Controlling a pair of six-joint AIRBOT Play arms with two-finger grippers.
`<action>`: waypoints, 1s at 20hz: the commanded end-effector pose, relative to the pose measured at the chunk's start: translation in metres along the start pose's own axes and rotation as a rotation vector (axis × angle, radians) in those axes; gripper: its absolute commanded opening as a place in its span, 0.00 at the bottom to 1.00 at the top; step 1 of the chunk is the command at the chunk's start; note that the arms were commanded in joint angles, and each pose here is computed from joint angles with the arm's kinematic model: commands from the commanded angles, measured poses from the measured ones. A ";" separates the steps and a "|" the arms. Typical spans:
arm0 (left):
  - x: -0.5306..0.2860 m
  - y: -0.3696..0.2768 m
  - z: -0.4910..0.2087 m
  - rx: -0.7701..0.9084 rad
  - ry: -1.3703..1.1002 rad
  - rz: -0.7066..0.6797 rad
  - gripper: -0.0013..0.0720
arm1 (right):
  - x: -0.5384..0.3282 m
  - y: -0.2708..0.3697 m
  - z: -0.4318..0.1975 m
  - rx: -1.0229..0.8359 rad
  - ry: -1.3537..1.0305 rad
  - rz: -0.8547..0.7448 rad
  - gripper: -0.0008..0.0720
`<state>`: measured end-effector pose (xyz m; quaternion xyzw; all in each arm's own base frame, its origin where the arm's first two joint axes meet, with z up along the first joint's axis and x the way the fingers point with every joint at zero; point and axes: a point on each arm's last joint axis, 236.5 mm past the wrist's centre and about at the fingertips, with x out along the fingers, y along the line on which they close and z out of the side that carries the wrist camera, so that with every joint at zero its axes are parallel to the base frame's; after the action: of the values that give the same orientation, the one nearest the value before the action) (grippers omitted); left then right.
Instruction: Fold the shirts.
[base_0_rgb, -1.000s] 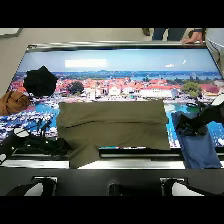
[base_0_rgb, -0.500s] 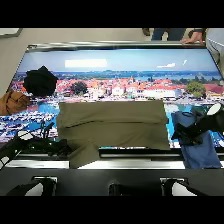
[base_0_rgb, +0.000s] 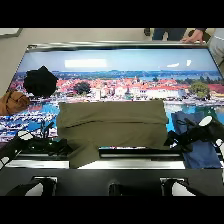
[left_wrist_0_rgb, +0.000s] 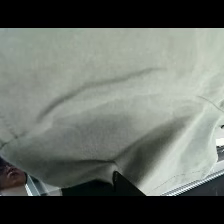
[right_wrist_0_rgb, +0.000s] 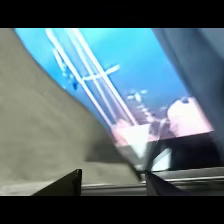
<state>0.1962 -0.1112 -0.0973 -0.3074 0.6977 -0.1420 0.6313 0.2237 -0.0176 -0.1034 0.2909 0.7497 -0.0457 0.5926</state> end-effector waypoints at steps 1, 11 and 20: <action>0.000 0.000 0.000 0.002 -0.004 0.001 0.07 | 0.011 0.007 0.012 0.024 -0.066 0.046 0.34; -0.121 -0.088 0.102 0.229 -0.389 0.002 0.06 | -0.104 0.075 0.090 -0.107 -0.384 0.144 0.06; -0.093 -0.059 0.223 0.126 -0.280 0.061 0.07 | -0.076 0.149 0.208 -0.184 -0.452 0.047 0.07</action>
<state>0.4062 -0.0620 0.0059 -0.2543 0.5736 -0.1292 0.7679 0.4562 -0.0199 -0.0299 0.2335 0.5841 -0.0212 0.7771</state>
